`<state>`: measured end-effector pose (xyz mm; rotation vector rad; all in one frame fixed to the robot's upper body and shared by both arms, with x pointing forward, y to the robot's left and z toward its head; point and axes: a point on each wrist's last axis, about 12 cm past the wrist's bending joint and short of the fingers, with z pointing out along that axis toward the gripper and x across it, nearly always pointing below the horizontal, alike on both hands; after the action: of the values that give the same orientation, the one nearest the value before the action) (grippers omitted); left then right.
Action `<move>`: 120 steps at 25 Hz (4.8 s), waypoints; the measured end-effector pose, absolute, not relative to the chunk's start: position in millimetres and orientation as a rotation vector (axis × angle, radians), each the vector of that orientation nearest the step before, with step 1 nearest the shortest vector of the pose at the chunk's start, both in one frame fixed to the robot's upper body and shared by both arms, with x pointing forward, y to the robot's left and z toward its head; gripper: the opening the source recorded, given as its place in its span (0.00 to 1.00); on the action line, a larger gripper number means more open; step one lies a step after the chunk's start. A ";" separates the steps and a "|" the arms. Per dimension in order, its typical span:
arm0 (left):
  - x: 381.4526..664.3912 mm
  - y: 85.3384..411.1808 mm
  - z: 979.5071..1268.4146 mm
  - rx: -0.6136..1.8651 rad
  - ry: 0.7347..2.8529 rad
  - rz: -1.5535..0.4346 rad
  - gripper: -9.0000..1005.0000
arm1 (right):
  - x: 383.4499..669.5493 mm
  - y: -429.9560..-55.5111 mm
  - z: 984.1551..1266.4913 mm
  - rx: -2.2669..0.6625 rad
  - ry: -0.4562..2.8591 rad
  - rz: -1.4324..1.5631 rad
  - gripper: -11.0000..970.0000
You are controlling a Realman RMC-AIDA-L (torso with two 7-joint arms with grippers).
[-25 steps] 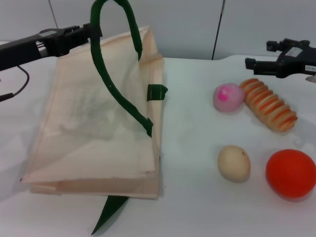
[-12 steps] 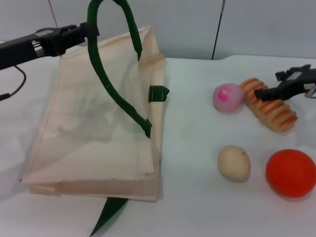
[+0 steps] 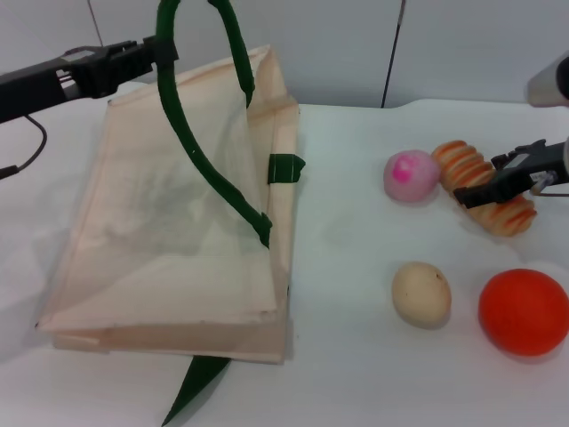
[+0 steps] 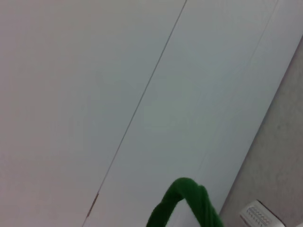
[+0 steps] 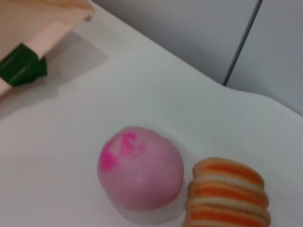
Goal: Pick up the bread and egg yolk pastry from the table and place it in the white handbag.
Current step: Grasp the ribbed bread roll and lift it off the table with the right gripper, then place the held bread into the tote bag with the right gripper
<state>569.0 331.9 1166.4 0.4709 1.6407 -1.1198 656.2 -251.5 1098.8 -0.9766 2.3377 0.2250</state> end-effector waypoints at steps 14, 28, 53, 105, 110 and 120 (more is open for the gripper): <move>570.2 331.5 1165.8 0.464 1.643 -1.117 0.14 | 661.8 -240.3 1092.5 -0.975 2.416 0.103 0.91; 569.6 332.1 1164.9 0.461 1.644 -1.115 0.14 | 665.5 -243.7 1094.9 -0.919 2.432 0.060 0.75; 563.0 334.7 1168.2 0.470 1.604 -1.143 0.14 | 660.3 -271.6 1115.2 -0.818 2.388 0.087 0.54; 566.8 324.2 1184.3 0.533 1.506 -1.209 0.14 | 620.8 -34.0 1148.1 -1.692 1.884 0.430 0.36; 569.0 321.6 1185.9 0.536 1.496 -1.217 0.14 | 624.4 -29.7 1141.9 -1.666 1.904 0.376 0.36; 572.3 317.9 1190.5 0.534 1.461 -1.233 0.14 | 628.5 -28.0 1136.5 -1.630 1.900 0.313 0.35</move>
<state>572.3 317.9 1190.5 0.5345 1.4610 -1.2333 628.5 -28.0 1136.5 -1.6300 1.9003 0.3128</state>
